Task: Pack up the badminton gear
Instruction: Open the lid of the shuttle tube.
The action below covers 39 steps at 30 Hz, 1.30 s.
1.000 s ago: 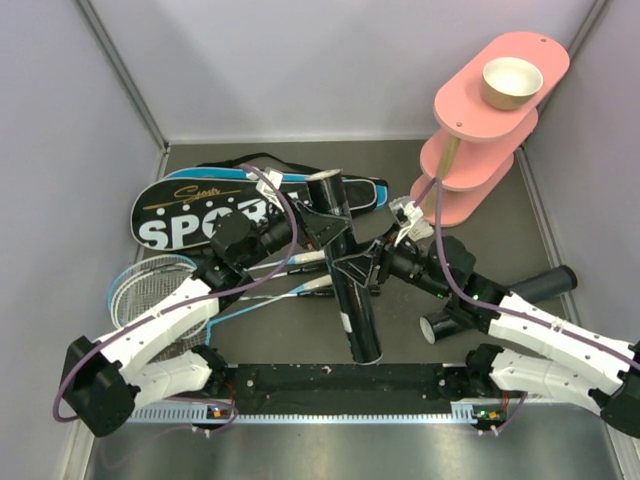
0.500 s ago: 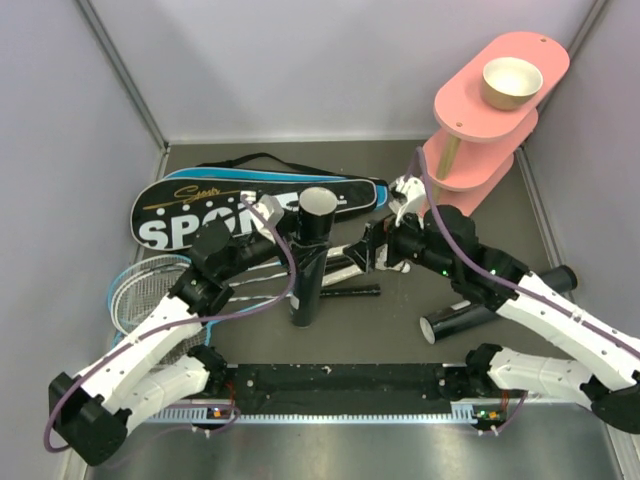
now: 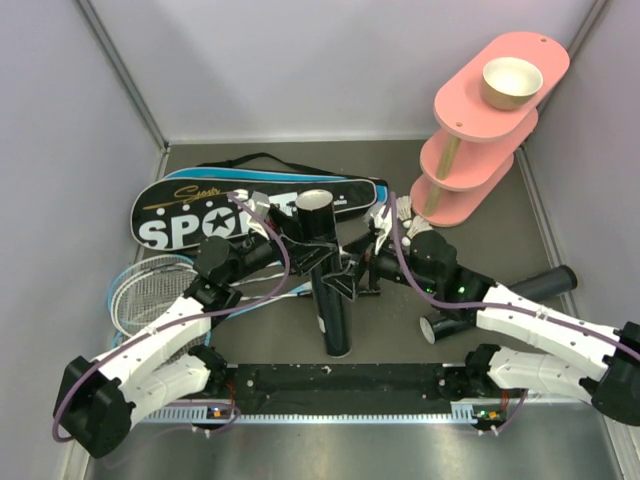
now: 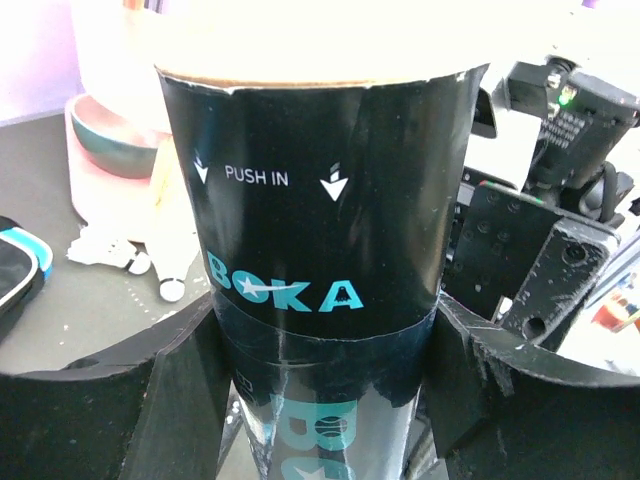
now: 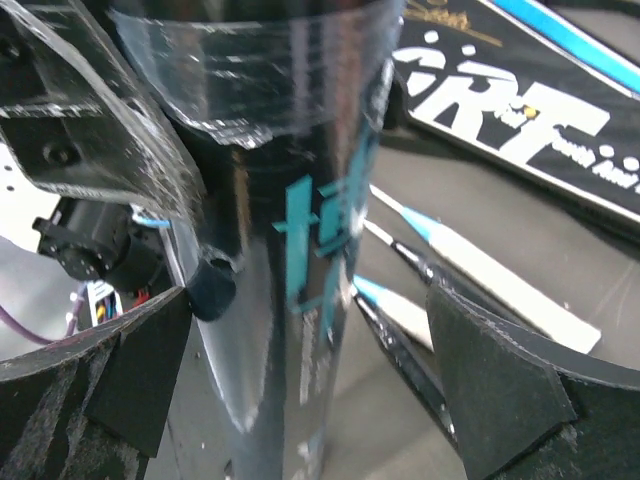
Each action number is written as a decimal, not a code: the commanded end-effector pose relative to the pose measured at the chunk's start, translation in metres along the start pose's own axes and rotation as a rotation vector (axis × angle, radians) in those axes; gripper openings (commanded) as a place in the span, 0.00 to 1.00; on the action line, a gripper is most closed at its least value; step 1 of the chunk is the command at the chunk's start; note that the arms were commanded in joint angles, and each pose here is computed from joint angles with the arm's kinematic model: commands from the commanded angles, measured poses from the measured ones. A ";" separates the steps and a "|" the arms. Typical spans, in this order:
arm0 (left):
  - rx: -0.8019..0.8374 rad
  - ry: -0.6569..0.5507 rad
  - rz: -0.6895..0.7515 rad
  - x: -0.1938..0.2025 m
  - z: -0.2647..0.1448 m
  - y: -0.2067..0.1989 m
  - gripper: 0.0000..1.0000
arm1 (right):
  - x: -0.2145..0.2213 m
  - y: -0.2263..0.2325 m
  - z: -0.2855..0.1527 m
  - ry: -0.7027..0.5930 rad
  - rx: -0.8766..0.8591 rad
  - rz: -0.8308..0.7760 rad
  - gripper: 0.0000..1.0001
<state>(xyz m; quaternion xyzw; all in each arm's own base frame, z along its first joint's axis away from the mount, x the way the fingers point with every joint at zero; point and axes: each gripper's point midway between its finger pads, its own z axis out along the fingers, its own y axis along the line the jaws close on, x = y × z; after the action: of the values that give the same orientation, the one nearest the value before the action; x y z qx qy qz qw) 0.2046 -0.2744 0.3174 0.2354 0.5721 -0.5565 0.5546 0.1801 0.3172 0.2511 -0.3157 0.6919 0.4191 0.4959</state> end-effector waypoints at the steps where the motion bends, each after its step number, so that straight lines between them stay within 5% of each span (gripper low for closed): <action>1: 0.112 -0.160 -0.065 -0.040 0.003 -0.029 0.30 | -0.062 0.019 0.014 -0.230 -0.060 -0.047 0.99; 5: 0.106 -0.178 -0.081 -0.043 0.002 -0.028 0.42 | -0.064 0.013 0.032 -0.242 -0.029 0.006 0.90; 7: 0.084 -0.146 -0.092 -0.039 0.003 -0.025 0.59 | -0.058 0.009 0.033 -0.259 0.000 0.009 0.72; 8: 0.077 -0.140 -0.058 -0.041 0.001 -0.027 0.79 | -0.057 0.006 0.032 -0.262 0.015 0.009 0.60; 9: 0.054 -0.107 -0.041 -0.038 0.000 -0.024 0.87 | -0.053 0.003 0.030 -0.248 0.032 -0.015 0.56; 11: -0.047 0.026 0.054 -0.026 -0.010 -0.014 0.91 | -0.049 -0.002 0.026 -0.220 0.057 -0.054 0.50; 15: -0.249 0.146 0.270 -0.025 -0.051 0.004 0.88 | -0.033 0.000 0.013 -0.119 0.020 -0.258 0.38; 22: -0.142 0.061 0.473 -0.081 -0.077 -0.058 0.71 | -0.013 -0.004 -0.003 -0.035 0.008 -0.390 0.31; 28: -0.044 0.229 0.358 -0.102 -0.043 -0.076 0.54 | -0.004 -0.002 -0.012 -0.049 -0.026 -0.455 0.30; 39: 0.097 0.371 0.227 -0.074 -0.018 -0.075 0.45 | -0.003 -0.002 -0.012 -0.039 -0.031 -0.470 0.28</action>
<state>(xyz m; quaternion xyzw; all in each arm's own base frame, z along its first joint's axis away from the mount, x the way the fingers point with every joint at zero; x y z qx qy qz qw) 0.1703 -0.2509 0.3972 0.3931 0.6337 -0.4396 0.5007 0.1772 0.3027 0.2369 -0.4669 0.6087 0.3030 0.5654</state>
